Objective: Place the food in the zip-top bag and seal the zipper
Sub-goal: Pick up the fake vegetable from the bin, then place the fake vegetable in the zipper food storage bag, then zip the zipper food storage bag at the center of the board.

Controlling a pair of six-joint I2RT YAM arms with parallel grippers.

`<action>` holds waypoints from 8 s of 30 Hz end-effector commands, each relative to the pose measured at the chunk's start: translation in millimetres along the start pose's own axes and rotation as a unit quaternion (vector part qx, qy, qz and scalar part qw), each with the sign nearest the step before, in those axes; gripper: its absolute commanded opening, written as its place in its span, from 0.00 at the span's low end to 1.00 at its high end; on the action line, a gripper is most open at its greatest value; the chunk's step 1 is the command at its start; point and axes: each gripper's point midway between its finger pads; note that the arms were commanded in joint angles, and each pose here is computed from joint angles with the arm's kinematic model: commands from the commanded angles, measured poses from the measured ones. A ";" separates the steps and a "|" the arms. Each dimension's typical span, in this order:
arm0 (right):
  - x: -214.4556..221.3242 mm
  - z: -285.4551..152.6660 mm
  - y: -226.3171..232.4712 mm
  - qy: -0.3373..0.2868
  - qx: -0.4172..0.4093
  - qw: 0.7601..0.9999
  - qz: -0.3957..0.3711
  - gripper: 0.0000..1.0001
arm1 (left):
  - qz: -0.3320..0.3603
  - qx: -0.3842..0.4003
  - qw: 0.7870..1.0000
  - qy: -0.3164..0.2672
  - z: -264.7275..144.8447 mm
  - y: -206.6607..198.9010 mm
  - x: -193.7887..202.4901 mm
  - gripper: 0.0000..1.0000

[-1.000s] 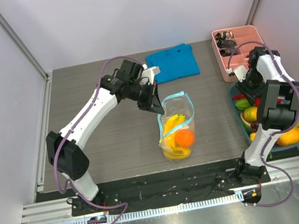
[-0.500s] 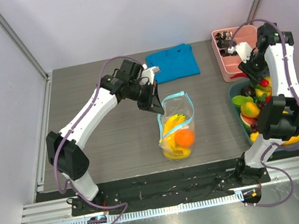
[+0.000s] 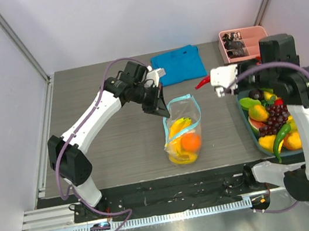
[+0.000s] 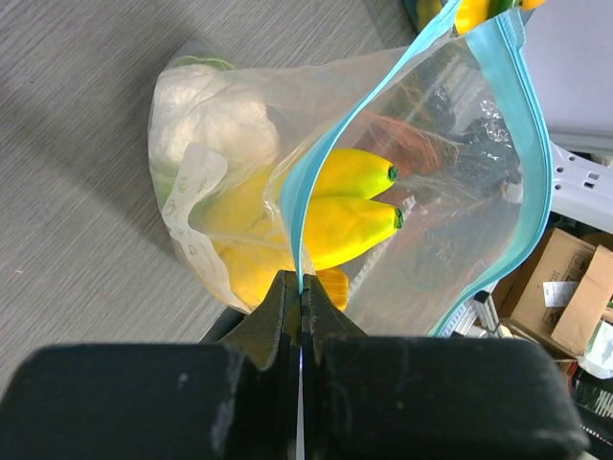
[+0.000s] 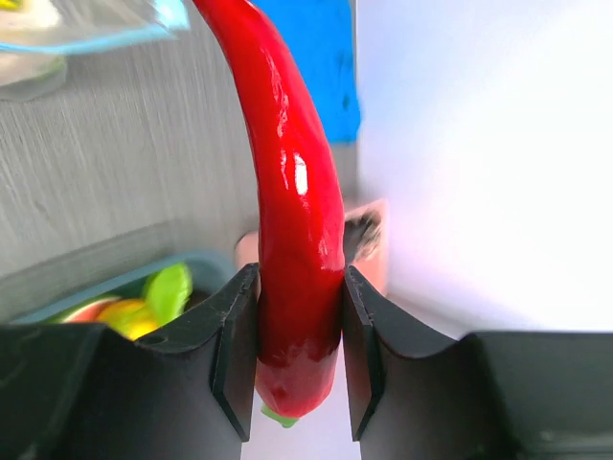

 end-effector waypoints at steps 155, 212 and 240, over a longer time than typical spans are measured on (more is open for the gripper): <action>-90.2 90.5 134.7 -0.122 -0.236 0.495 0.827 0.01 | 0.320 0.098 0.892 -0.303 -32.9 -28.0 62.2 0.38; -223.8 96.2 142.0 -0.387 -0.195 0.901 -0.021 0.47 | 0.477 0.077 0.838 -0.253 -58.5 -42.1 74.5 0.00; -199.8 116.3 152.5 -0.309 -0.180 0.934 -0.001 0.01 | 0.484 0.057 0.825 -0.286 -76.0 -43.1 75.3 0.00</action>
Point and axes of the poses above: each gripper's point midway between its finger pads, its own z axis out along the fingers, its own y axis along the line the jaws close on, x = y × z, and after that the axes turned 4 degrees about -z, right-handed
